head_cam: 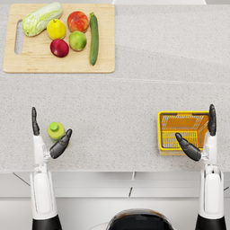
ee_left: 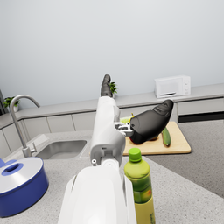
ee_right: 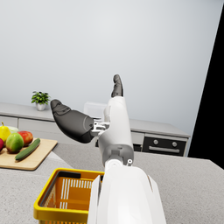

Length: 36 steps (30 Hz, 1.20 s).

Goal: Pick up the green tea and place it into the yellow basket

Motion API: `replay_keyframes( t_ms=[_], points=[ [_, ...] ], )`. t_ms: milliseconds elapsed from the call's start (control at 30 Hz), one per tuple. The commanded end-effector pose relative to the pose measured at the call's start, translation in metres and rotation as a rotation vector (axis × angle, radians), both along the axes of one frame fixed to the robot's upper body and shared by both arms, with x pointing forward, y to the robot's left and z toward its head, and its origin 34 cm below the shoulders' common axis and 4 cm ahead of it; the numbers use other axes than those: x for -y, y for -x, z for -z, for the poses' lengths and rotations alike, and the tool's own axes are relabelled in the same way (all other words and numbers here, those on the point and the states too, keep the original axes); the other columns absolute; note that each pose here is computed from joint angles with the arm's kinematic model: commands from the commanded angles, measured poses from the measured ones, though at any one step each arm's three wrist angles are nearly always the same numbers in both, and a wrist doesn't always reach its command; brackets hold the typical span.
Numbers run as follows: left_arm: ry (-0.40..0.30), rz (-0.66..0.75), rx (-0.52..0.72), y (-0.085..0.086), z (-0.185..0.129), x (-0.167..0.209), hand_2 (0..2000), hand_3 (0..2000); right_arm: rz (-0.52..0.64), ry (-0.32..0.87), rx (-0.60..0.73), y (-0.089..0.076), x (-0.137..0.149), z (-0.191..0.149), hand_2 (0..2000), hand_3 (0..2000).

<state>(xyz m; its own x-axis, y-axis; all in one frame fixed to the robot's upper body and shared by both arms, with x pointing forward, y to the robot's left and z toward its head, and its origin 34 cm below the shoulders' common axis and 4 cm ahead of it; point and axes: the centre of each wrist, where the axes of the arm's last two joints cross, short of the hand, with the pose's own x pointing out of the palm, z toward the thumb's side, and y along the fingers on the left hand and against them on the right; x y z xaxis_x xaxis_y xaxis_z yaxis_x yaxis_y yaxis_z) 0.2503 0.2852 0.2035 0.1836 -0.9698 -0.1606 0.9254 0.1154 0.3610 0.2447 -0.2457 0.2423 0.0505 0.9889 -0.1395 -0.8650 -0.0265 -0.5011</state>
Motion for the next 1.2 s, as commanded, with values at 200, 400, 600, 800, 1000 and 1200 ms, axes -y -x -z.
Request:
replay_keyframes(
  t_ms=[200, 400, 600, 800, 1000, 1200],
  points=[
    [0.049, -0.006, -0.326, -0.01, 0.087, -0.001, 0, 0, -0.027, 0.005, -0.007, 0.011, -0.009, 0.005, 0, 0],
    [0.101, -0.032, -0.476, -0.039, 0.121, -0.003, 0, 0, -0.088, 0.008, -0.033, 0.013, -0.025, 0.012, 0, 0],
    [0.144, -0.057, -0.588, -0.055, 0.145, -0.005, 0, 0, -0.084, -0.002, -0.043, 0.013, -0.025, 0.015, 0, 0],
    [0.111, 0.028, -0.476, -0.044, 0.119, 0.005, 2000, 1633, -0.119, -0.007, -0.081, 0.009, -0.035, 0.024, 0, 0],
    [0.028, 0.17, -0.061, -0.028, 0.013, 0.045, 2000, 2000, -0.279, -0.01, -0.119, 0.004, -0.082, 0.033, 0, 0],
    [-0.011, 0.496, 0.152, -0.015, -0.042, 0.136, 2000, 2000, -0.384, -0.021, -0.123, -0.001, -0.116, 0.032, 0, 0]
  ],
)
